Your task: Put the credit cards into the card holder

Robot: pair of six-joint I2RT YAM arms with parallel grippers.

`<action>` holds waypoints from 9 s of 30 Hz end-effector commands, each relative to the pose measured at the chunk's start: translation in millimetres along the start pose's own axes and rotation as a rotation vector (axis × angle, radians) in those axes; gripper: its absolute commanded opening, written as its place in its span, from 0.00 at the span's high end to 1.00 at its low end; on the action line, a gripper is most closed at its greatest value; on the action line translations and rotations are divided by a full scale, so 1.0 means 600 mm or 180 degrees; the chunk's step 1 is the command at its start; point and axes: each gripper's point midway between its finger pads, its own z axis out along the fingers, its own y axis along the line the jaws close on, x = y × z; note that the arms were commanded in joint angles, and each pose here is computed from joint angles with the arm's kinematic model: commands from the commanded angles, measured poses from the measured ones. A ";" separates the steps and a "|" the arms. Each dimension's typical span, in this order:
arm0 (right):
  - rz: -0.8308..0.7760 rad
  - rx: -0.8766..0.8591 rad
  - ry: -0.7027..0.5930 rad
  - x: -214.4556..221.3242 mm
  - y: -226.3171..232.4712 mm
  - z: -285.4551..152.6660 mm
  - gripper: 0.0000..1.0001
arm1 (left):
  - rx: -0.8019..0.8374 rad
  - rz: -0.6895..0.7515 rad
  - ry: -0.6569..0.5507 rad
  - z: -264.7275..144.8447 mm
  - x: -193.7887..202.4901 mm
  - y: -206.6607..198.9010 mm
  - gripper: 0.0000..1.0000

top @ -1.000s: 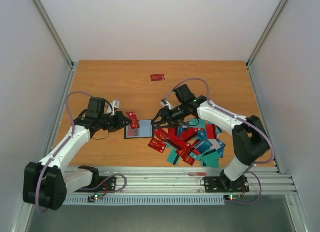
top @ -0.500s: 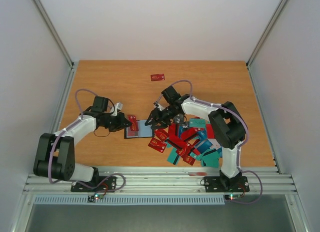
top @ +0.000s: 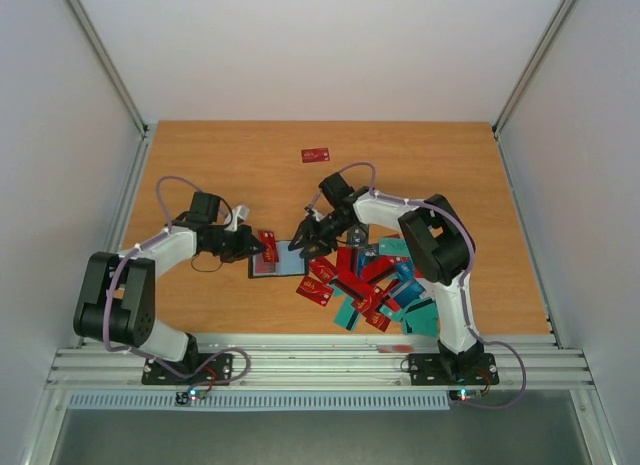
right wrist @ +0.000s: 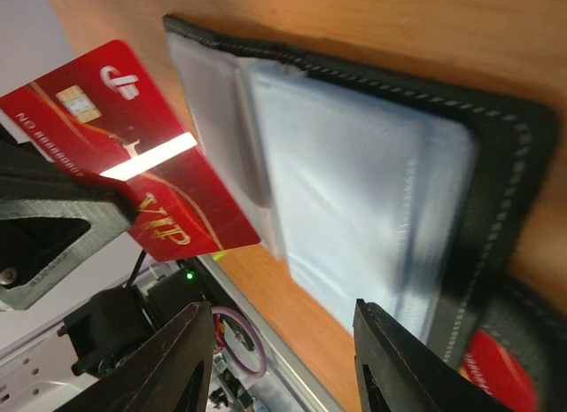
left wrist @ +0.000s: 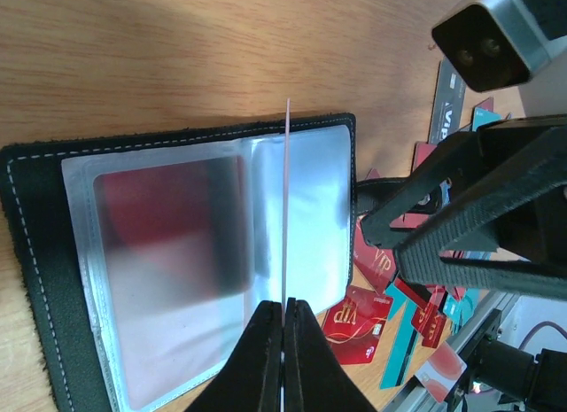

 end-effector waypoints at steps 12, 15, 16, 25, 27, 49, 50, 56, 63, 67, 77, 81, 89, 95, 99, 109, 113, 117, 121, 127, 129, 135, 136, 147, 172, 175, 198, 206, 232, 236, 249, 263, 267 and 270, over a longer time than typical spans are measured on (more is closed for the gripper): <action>0.0125 0.0060 0.0081 0.006 -0.063 0.014 0.57 | 0.0024 0.0122 -0.0088 0.012 -0.021 0.002 1.00; 0.0141 0.0062 0.0095 0.008 -0.070 0.017 0.58 | 0.0025 0.0119 -0.0061 0.017 -0.017 0.002 1.00; 0.0144 0.0067 0.0100 0.009 -0.072 0.018 0.58 | 0.0022 0.0118 -0.0053 0.018 -0.016 0.003 1.00; 0.0175 0.0083 0.0124 0.012 -0.083 0.024 0.60 | -0.0057 0.0126 -0.0009 0.027 -0.003 0.008 1.00; 0.0184 0.0080 0.0124 0.011 -0.084 0.023 0.61 | -0.0072 0.0136 -0.0029 0.027 -0.002 0.008 1.00; 0.0231 0.0040 0.0189 0.016 -0.095 0.026 0.63 | 0.0000 0.0231 -0.0160 0.034 -0.001 -0.002 1.00; 0.0224 0.0040 0.0191 0.017 -0.095 0.026 0.63 | -0.0018 0.0226 -0.0151 0.034 0.002 -0.001 1.00; 0.0249 0.0017 0.0168 0.010 -0.099 0.020 0.63 | -0.0039 0.0194 -0.0138 0.035 0.013 0.006 1.00; 0.0250 -0.0036 0.0149 -0.006 -0.099 0.011 0.63 | 0.0064 0.0079 -0.0115 0.034 0.030 0.003 1.00; 0.0223 -0.0054 0.0170 -0.012 -0.094 0.012 0.64 | 0.0104 0.0035 -0.0044 0.036 0.040 0.004 1.00; 0.0170 -0.0042 0.0191 -0.020 -0.094 0.015 0.64 | 0.0010 -0.0028 0.0108 0.038 0.046 0.009 1.00; 0.0160 -0.0035 0.0195 -0.026 -0.096 0.017 0.64 | -0.0027 -0.0090 0.0191 0.040 0.051 0.013 1.00; 0.0157 -0.0027 0.0200 -0.028 -0.097 0.018 0.65 | -0.0056 -0.0255 0.0276 0.038 0.055 0.015 1.00; 0.0160 -0.0019 0.0202 -0.026 -0.098 0.019 0.65 | -0.0033 -0.0367 0.0373 0.033 0.059 0.015 1.00; 0.0162 -0.0014 0.0204 -0.026 -0.100 0.019 0.66 | -0.0020 -0.0431 0.0454 0.031 0.062 0.014 1.00; 0.0164 -0.0013 0.0221 -0.025 -0.100 0.019 0.66 | 0.0077 -0.0512 0.0642 0.041 0.067 0.012 1.00; 0.0179 -0.0019 0.0227 -0.025 -0.101 0.020 0.66 | 0.0138 -0.0512 0.0668 0.048 0.065 0.012 1.00; 0.0177 -0.0027 0.0234 -0.025 -0.101 0.020 0.66 | 0.0206 -0.0524 0.0708 0.057 0.064 0.014 1.00; 0.0183 -0.0028 0.0242 -0.024 -0.101 0.021 0.66 | 0.0228 -0.0509 0.0756 0.065 0.062 0.016 1.00; 0.0177 -0.0039 0.0242 -0.025 -0.099 0.020 0.66 | 0.0214 -0.0479 0.0800 0.070 0.057 0.018 1.00; 0.0177 -0.0043 0.0246 -0.025 -0.099 0.021 0.66 | 0.0228 -0.0483 0.0811 0.074 0.055 0.018 1.00; 0.0178 -0.0062 0.0234 -0.028 -0.095 0.021 0.66 | 0.0245 -0.0504 0.0796 0.085 0.049 0.011 0.99; 0.0179 -0.0068 0.0231 -0.029 -0.094 0.020 0.66 | 0.0244 -0.0512 0.0802 0.088 0.051 0.007 0.99; 0.0192 -0.0115 0.0209 -0.030 -0.092 0.020 0.67 | -0.0043 -0.0608 0.0764 0.079 0.053 0.000 0.74; 0.0167 -0.0230 0.0196 -0.012 -0.088 0.017 0.67 | -0.0719 -0.0387 0.0923 0.083 0.060 -0.017 0.58; 0.0159 -0.0232 0.0194 -0.012 -0.087 0.016 0.67 | -0.0810 -0.0335 0.0960 0.088 0.060 -0.025 0.59; -0.0246 -0.0192 0.0239 0.017 -0.032 -0.043 0.57 | -0.1027 0.0025 0.0850 0.043 0.066 -0.048 0.76; -0.0291 -0.0164 0.0227 0.031 -0.011 -0.062 0.55 | -0.0946 0.0053 0.0830 0.078 0.049 -0.040 0.93; -0.0011 -0.0160 0.0230 0.013 -0.039 -0.011 0.56 | -0.0989 0.0056 0.1185 0.126 0.072 0.006 1.00; 0.0005 -0.0121 0.0229 0.015 -0.047 -0.008 0.57 | -0.1022 0.0049 0.1239 0.130 0.077 0.015 1.00; -0.0006 -0.0005 0.0294 0.026 -0.064 0.007 0.57 | -0.1009 0.0037 0.1303 0.136 0.085 0.022 1.00; -0.0133 -0.0057 0.0266 0.027 -0.029 0.003 0.57 | -0.0958 0.0035 0.1266 0.134 0.082 0.014 1.00; -0.0183 -0.0021 0.0280 0.034 -0.018 0.001 0.58 | -0.0940 0.0043 0.1235 0.131 0.078 0.007 1.00; -0.0220 0.0029 0.0293 0.038 -0.012 0.002 0.58 | -0.0936 0.0046 0.1222 0.129 0.075 0.004 1.00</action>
